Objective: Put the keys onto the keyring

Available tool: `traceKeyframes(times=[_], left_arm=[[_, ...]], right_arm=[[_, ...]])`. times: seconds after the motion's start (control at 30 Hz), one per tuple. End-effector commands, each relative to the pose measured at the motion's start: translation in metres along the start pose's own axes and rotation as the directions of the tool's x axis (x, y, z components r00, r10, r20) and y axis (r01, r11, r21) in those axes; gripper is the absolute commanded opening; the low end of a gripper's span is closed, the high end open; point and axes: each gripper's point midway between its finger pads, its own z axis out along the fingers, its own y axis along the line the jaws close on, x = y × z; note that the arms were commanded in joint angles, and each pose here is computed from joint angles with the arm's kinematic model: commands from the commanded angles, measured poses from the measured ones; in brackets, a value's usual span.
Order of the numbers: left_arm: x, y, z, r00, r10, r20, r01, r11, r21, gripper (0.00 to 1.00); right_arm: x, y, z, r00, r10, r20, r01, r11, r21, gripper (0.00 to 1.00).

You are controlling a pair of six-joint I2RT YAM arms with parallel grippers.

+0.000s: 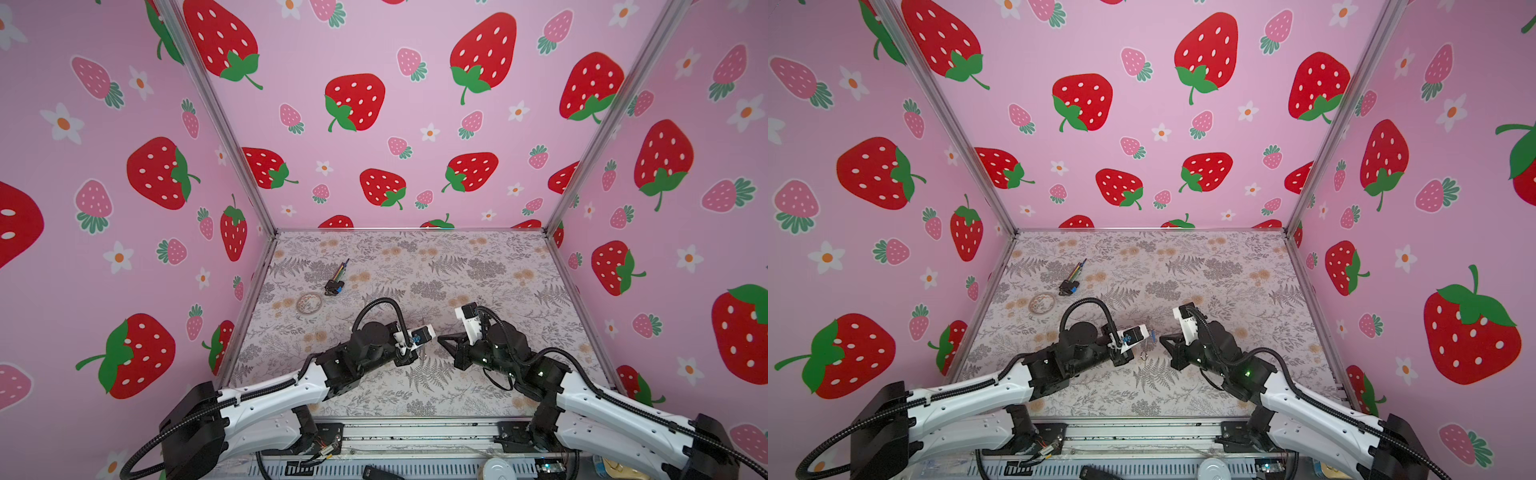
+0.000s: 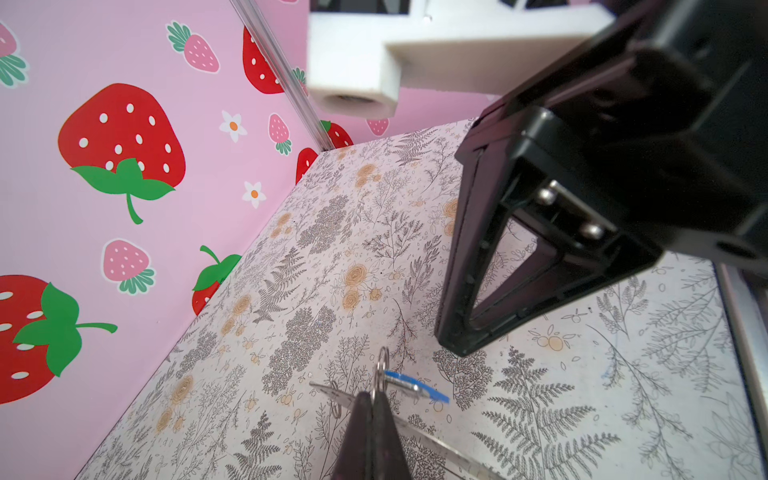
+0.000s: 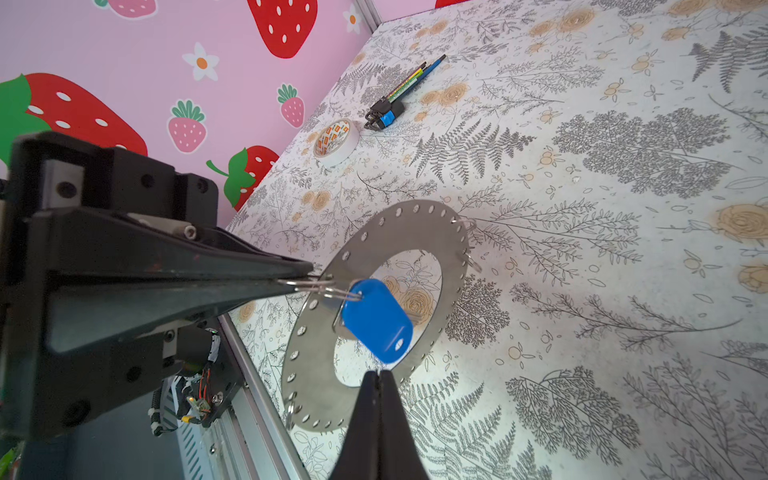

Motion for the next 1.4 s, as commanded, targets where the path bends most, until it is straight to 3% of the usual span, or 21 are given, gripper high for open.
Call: traceKeyframes(times=[0.0,0.07,0.27,0.43,0.77,0.97,1.13,1.37], left_arm=[[-0.033,0.016,-0.001,0.996,-0.003,0.092,0.006,0.999,-0.032,0.00],[-0.035,0.013,-0.002,0.994,0.001,0.107,0.001,1.000,-0.019,0.00],[-0.043,0.002,-0.006,0.986,0.011,0.164,-0.017,0.999,0.037,0.00],[-0.050,-0.009,-0.010,0.977,0.015,0.215,-0.038,0.994,0.102,0.00],[-0.064,-0.023,-0.026,0.937,0.049,0.345,-0.105,0.984,0.145,0.00],[-0.064,-0.027,-0.028,0.929,0.075,0.362,-0.138,0.978,0.153,0.00],[-0.063,-0.030,-0.029,0.926,0.089,0.367,-0.157,0.975,0.158,0.00],[-0.062,-0.032,-0.029,0.924,0.097,0.369,-0.169,0.971,0.170,0.00]], right_arm=[[-0.005,-0.003,-0.005,0.999,-0.006,0.038,0.005,1.000,0.014,0.00],[-0.009,-0.004,-0.008,0.998,-0.045,0.055,0.043,0.999,0.022,0.00],[-0.016,0.006,-0.014,0.974,-0.203,0.102,0.204,0.979,0.001,0.21],[-0.011,0.028,-0.017,0.908,-0.403,0.117,0.413,0.908,-0.075,0.27],[-0.007,0.044,-0.039,0.765,-0.602,0.231,0.633,0.769,-0.094,0.19],[-0.010,0.049,-0.053,0.701,-0.649,0.295,0.694,0.716,-0.074,0.10],[-0.009,0.065,-0.062,0.632,-0.683,0.367,0.758,0.643,-0.109,0.11],[-0.005,0.066,-0.053,0.607,-0.729,0.317,0.789,0.600,-0.131,0.14]])
